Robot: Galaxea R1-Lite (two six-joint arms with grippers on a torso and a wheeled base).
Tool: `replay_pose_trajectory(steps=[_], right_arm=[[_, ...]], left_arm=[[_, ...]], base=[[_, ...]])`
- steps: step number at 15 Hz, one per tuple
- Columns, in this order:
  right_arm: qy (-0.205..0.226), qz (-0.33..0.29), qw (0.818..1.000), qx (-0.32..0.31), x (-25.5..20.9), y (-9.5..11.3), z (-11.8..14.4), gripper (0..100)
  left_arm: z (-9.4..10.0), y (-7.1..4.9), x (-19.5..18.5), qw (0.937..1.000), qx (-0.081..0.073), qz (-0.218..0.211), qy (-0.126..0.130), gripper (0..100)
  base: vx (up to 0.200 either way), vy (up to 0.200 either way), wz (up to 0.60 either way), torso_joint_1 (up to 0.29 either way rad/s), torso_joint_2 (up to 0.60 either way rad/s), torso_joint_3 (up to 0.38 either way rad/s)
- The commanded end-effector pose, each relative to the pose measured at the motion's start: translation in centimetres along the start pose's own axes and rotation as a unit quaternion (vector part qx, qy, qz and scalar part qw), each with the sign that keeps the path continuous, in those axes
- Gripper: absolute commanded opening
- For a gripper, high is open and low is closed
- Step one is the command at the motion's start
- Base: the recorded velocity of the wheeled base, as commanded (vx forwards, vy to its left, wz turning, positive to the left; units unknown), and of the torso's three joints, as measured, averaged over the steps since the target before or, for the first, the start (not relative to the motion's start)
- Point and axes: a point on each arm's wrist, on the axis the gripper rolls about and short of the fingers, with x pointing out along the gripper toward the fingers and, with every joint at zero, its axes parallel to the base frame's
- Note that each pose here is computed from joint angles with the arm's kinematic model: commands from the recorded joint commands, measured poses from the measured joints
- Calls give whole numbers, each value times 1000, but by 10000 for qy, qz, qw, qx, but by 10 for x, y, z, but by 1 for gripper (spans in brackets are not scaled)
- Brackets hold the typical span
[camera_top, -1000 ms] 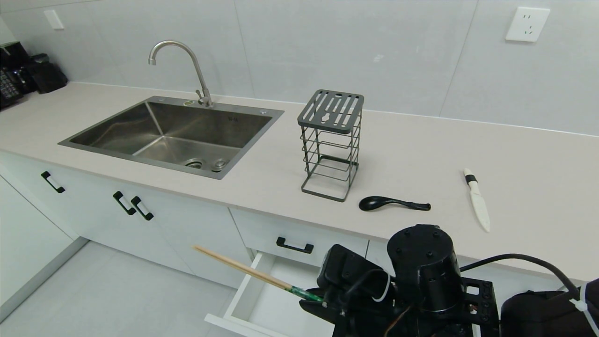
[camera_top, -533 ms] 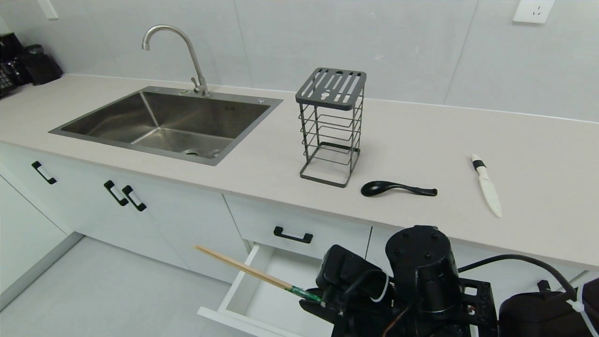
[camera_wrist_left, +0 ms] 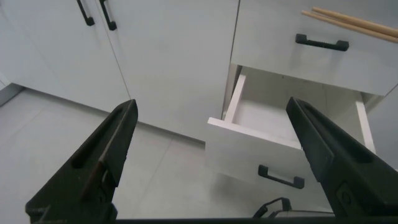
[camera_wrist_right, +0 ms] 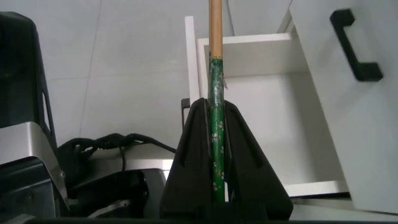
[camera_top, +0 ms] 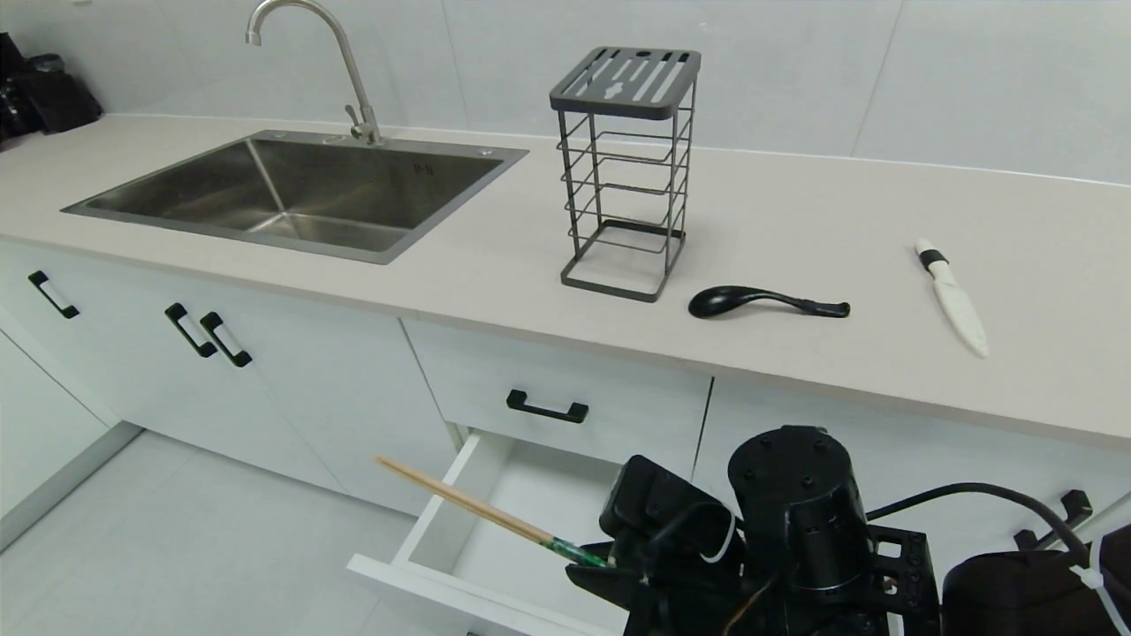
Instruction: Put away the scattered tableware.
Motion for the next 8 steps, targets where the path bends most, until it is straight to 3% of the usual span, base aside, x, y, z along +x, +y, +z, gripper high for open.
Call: replay_pose_trajectory(steps=[1,4,8], right_arm=[[9,-140,9992,371,0,0,1,0],[-39,-344,9967,733,0,-5,4,0],[199,-456,9981,351,0,-15,2,0]], left_arm=[[0,0,0,10000,-3,5,10,100],[0,0,0,10000,-3,5,10,100],[0,0,0,10000,-3,5,10,100]], base=[[0,0,0,-251,481,222],[0,0,0,-255,483,217],[0,0,0,-249,432,167]])
